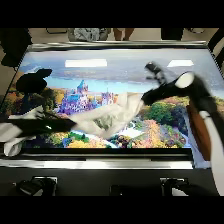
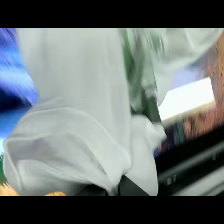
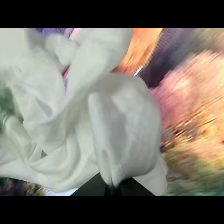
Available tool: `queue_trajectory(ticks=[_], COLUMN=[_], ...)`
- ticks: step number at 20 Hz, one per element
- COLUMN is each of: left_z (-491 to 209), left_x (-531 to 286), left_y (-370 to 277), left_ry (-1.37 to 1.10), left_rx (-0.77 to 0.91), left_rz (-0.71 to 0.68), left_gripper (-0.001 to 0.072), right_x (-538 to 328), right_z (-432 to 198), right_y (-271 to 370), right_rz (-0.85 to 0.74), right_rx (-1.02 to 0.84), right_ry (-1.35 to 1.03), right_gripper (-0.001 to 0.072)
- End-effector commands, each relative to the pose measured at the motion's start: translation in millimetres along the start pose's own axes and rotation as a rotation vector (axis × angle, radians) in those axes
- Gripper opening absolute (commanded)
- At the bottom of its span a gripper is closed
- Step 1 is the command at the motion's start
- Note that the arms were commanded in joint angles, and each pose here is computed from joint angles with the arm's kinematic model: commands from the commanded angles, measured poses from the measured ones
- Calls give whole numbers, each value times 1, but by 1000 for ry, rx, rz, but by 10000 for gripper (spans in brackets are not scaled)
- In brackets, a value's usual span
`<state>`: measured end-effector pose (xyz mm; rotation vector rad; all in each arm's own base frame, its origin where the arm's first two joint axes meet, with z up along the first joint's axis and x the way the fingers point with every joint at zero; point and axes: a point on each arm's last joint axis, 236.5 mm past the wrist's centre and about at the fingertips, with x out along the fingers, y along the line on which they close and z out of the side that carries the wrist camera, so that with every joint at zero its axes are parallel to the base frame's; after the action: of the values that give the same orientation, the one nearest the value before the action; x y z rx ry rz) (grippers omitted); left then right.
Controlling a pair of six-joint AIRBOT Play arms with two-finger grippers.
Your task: Fold the shirts.
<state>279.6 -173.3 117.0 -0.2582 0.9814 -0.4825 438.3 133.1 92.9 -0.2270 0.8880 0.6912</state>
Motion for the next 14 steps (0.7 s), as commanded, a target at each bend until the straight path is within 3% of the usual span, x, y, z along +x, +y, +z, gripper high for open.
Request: queue_trajectory(ticks=[1,4,9,14], left_z=[115,146,147,124], left_x=[-180,-277,-317,-295], left_y=[18,-14,-26,-38], left_ry=[-527,-774,-853,-730], left_rx=[1,37,95,99], left_rz=[194,198,251,185], left_gripper=[33,33,33,33], right_x=[-194,-320,-398,-391], right_z=[100,119,52,8], right_y=[-17,40,49,66], right_rz=[-370,-528,-789,-743], right_rx=[-182,-296,-242,-214], right_ry=[-387,-617,-533,-397], right_gripper=[58,58,58,58])
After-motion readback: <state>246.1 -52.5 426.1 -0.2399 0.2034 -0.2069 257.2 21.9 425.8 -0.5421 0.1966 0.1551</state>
